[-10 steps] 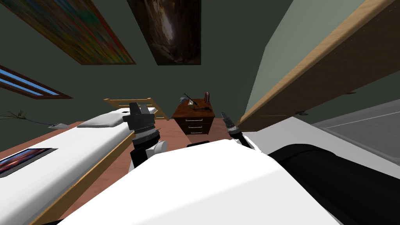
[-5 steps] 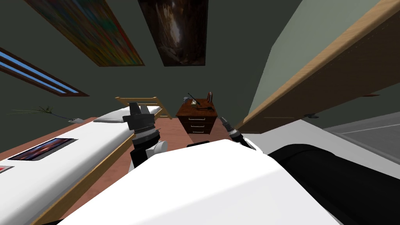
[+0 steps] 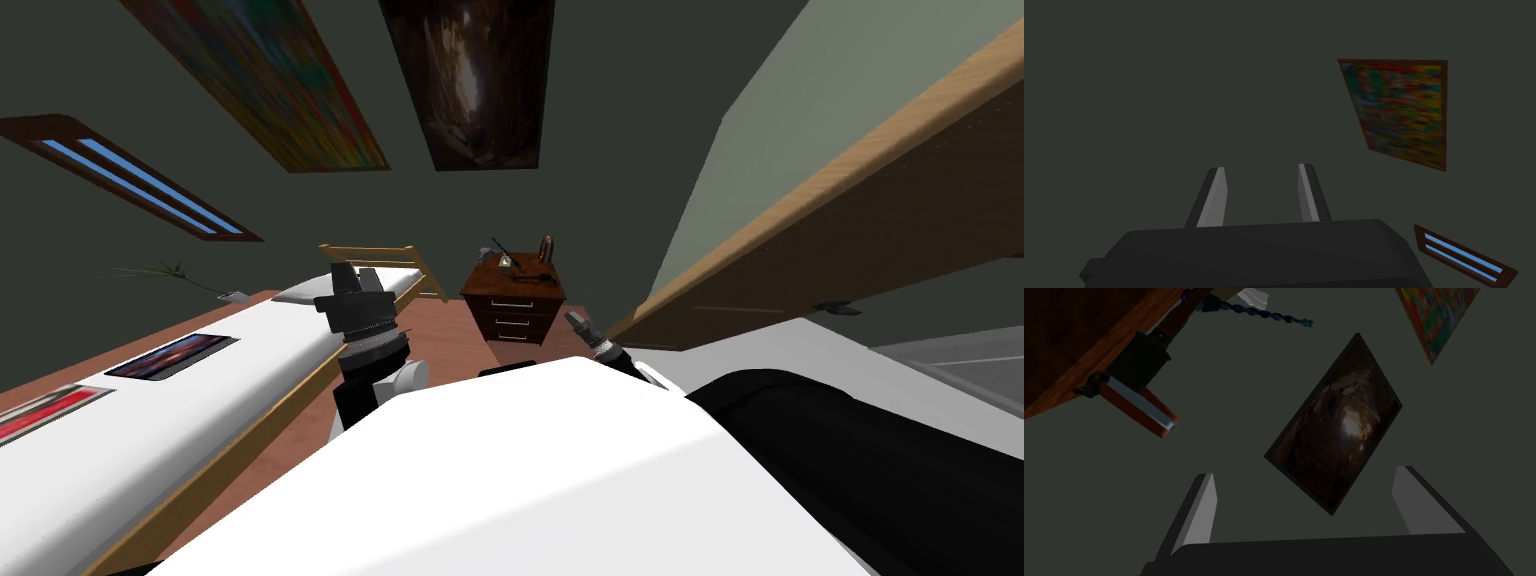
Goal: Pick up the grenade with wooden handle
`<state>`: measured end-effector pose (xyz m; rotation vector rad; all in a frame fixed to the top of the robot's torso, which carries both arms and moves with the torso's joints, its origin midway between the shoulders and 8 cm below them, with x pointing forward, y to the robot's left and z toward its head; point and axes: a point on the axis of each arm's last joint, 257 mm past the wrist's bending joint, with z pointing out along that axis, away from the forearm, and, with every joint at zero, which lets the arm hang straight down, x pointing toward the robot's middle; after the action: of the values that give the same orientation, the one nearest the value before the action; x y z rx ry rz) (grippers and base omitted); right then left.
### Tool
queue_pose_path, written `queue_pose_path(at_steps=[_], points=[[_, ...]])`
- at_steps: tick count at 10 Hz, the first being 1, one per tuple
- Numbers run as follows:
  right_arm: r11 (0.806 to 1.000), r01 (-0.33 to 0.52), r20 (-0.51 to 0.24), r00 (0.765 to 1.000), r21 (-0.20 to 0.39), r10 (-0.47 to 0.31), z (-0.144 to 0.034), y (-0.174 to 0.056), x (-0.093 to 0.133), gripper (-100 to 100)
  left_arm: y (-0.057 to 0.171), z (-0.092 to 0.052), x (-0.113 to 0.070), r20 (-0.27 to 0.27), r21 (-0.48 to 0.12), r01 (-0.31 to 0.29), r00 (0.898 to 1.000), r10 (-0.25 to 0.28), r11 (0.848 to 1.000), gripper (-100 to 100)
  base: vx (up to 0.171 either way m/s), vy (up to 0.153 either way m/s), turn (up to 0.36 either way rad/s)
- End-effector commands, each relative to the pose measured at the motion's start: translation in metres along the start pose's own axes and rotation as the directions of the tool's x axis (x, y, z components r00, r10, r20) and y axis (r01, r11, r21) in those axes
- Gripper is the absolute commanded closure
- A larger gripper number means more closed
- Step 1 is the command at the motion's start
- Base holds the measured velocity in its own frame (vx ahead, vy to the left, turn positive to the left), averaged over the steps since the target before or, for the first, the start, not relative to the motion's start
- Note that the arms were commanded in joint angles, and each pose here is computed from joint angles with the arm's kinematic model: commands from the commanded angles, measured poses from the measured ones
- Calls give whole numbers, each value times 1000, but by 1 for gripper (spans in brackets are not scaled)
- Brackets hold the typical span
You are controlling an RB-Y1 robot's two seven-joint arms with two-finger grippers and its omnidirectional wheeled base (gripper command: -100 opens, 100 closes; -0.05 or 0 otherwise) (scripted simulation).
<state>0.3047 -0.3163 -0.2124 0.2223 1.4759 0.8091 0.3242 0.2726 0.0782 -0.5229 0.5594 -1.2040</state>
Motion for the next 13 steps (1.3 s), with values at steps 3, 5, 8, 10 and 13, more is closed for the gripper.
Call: queue_pose_path(at_steps=[3, 5, 8, 10, 13], points=[[997, 60, -93, 994, 52, -55, -27, -31, 22, -100, 0, 0, 0, 0, 0, 0, 1000, 0, 1000, 0, 12, 51, 97], [988, 118, -183, 978, 98, -99, -58, -59, 37, -100, 0, 0, 0, 0, 0, 0, 1000, 0, 1000, 0, 36, 85, 181], [976, 180, -270, 952, 123, -141, -90, -81, 48, -100, 0, 0, 0, 0, 0, 0, 1000, 0, 1000, 0, 33, 70, 105], [957, 247, -367, 913, 153, -177, -128, -106, 55, -100, 0, 0, 0, 0, 0, 0, 1000, 0, 1000, 0, 40, 70, 195], [934, 316, -462, 862, 168, -208, -168, -127, 58, -100, 0, 0, 0, 0, 0, 0, 1000, 0, 1000, 0, 41, 75, 112]])
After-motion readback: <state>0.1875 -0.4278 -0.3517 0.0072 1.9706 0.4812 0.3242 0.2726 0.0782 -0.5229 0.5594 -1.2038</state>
